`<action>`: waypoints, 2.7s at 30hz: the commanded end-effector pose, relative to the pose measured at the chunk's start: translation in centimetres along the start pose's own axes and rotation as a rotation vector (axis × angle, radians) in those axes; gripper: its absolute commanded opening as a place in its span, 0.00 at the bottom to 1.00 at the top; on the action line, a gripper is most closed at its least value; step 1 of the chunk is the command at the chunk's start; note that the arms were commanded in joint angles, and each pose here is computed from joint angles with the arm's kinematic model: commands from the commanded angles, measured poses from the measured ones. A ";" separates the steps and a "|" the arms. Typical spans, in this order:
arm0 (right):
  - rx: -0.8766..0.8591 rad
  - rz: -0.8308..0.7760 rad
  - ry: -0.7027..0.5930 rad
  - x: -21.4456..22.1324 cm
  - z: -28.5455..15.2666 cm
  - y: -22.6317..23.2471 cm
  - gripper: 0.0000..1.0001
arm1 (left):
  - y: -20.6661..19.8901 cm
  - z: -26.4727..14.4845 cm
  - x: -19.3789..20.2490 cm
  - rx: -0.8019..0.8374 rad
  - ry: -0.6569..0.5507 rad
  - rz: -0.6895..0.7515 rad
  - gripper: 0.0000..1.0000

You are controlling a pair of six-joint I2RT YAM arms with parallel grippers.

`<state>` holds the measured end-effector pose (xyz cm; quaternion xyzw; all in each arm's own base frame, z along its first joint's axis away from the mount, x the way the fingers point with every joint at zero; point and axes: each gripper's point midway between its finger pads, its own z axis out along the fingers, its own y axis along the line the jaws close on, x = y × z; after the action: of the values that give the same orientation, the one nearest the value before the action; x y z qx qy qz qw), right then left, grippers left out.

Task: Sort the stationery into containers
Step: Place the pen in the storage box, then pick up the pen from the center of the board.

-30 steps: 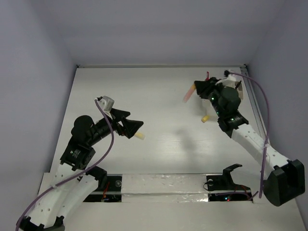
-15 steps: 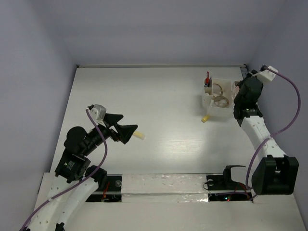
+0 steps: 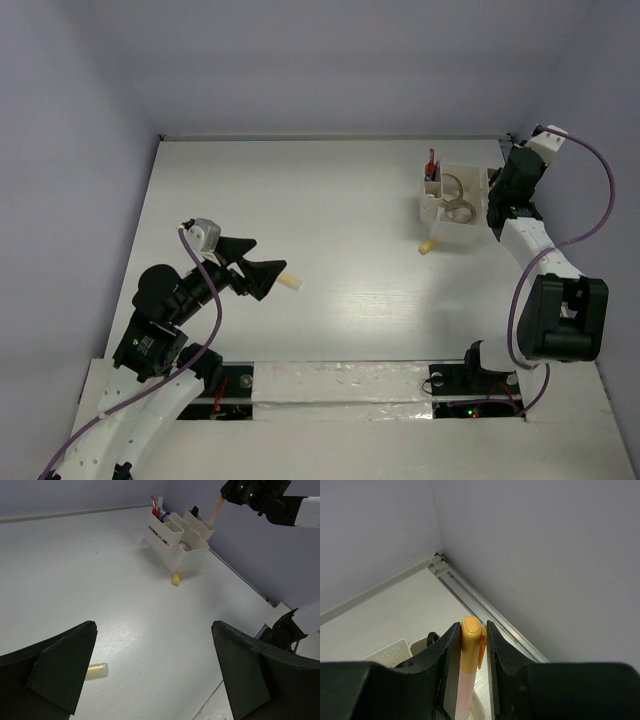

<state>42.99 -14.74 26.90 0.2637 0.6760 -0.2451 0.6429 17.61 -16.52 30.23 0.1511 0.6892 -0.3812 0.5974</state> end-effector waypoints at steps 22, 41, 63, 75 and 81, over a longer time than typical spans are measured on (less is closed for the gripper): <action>-0.071 0.053 -0.061 -0.6 -1.0 1.3 0.37 | -0.3 0.0 -0.9 0.014 -0.039 0.023 0.99; -0.831 0.093 0.068 -3.7 -16.8 17.2 0.15 | 1.2 0.0 -1.3 -0.066 -0.054 0.021 0.99; -1.640 -0.655 0.652 21.3 -49.6 33.8 0.75 | 8.2 -4.8 -5.6 -0.548 -0.294 -0.044 0.99; -1.571 -0.812 0.682 26.6 -50.8 34.8 0.60 | 7.9 -4.0 -5.1 -0.514 -0.268 -0.044 0.99; -1.487 -0.813 0.650 27.3 -50.0 35.7 0.10 | 7.5 -3.4 -4.5 -0.476 -0.246 -0.059 0.99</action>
<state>28.75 46.32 3.07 -0.4299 0.8426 0.1580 0.2833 21.37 -7.36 30.15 -0.0670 0.7020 -0.2160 0.6753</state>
